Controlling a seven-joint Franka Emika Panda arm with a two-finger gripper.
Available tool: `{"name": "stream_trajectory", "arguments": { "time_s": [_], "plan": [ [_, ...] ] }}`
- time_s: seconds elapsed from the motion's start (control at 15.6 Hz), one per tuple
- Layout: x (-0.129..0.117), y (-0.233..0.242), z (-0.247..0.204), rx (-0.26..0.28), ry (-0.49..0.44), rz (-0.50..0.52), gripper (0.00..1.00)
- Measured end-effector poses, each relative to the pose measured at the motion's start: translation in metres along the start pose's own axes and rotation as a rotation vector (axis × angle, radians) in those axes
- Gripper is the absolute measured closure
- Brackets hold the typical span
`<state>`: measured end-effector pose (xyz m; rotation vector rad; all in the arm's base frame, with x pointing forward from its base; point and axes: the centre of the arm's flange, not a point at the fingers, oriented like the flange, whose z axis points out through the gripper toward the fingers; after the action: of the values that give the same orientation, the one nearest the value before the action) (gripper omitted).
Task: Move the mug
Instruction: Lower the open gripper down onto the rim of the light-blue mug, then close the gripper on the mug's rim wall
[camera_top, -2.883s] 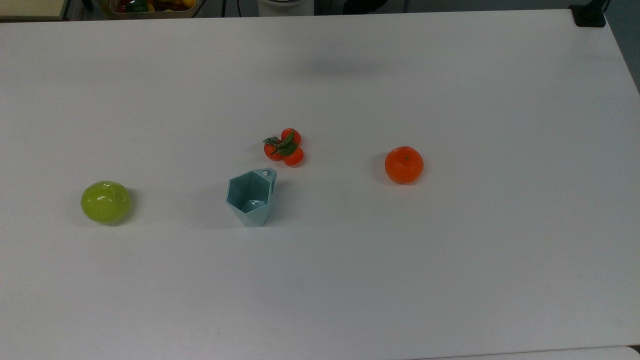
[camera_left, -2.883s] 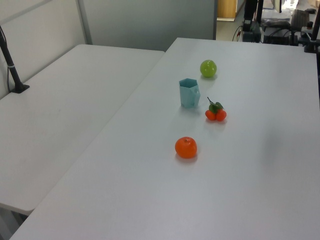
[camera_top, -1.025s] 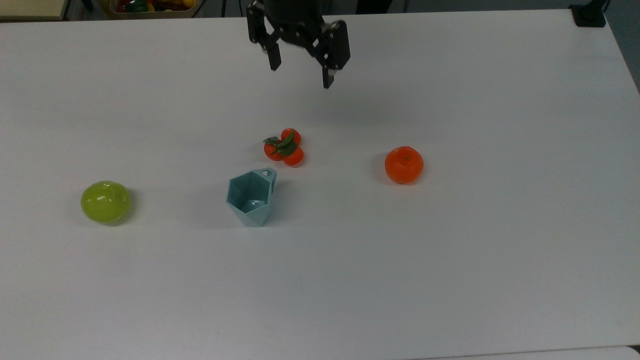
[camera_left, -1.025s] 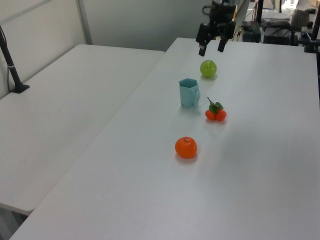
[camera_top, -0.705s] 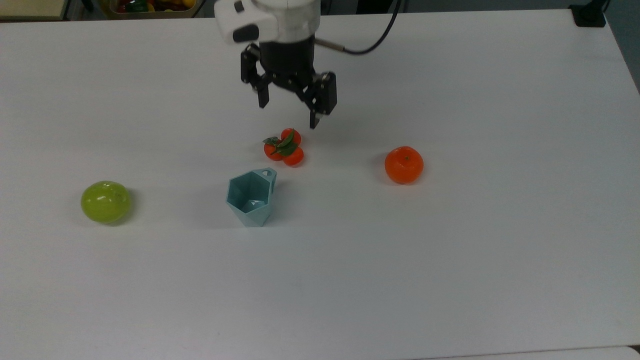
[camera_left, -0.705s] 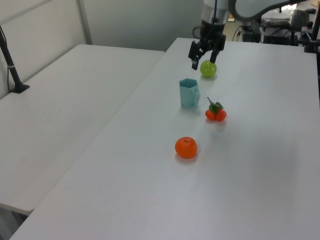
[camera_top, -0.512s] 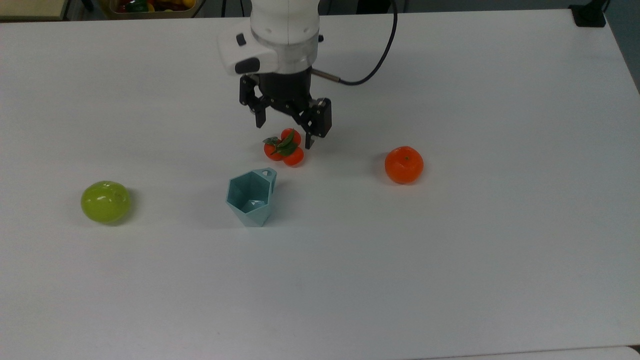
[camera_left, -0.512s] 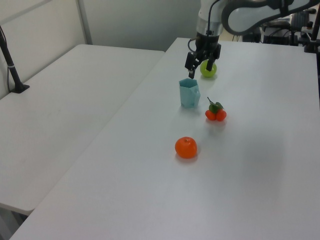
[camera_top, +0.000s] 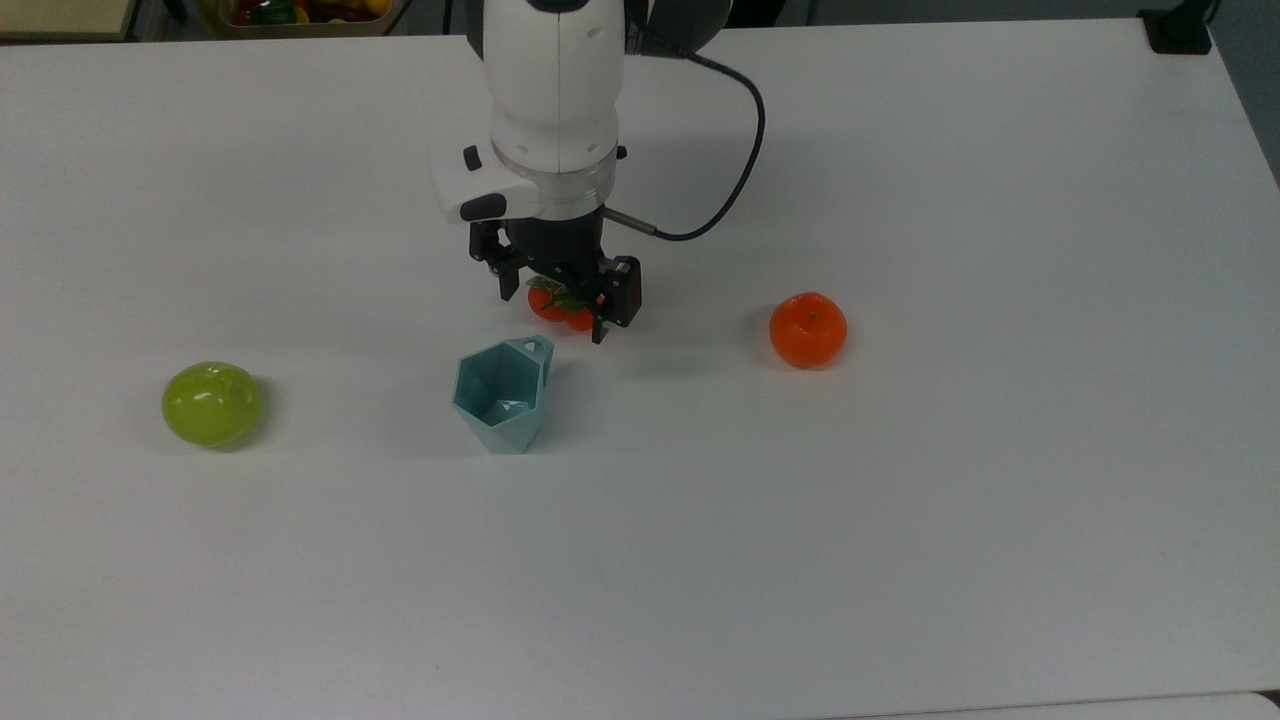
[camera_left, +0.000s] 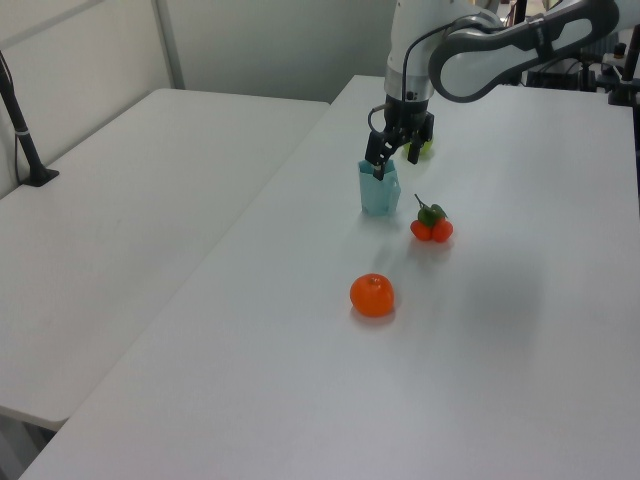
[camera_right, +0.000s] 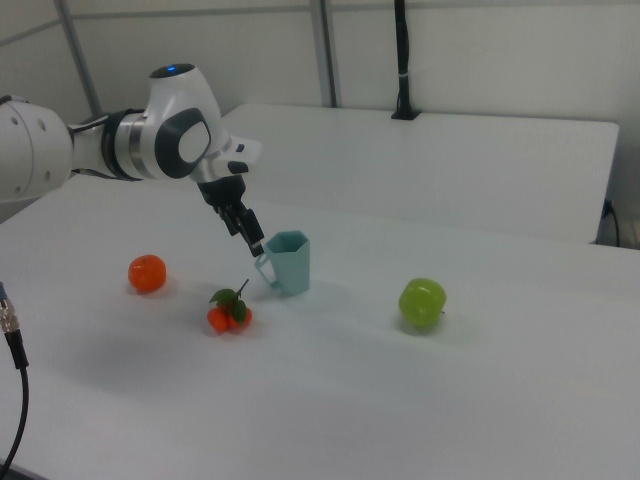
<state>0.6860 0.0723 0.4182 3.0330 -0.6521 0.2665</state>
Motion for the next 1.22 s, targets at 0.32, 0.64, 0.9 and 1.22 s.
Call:
{"name": "stream_trajectory", "arguments": {
  "time_s": [0.32,0.64,0.9,1.22],
  "plan": [
    [0.009,0.009,0.030,-0.001,0.006,0.015,0.00],
    [0.009,0.010,0.056,-0.038,0.002,-0.009,0.02],
    [0.010,0.009,0.069,-0.040,0.011,-0.018,0.18],
    [0.008,0.009,0.072,-0.045,0.007,-0.021,0.52]
  ]
}}
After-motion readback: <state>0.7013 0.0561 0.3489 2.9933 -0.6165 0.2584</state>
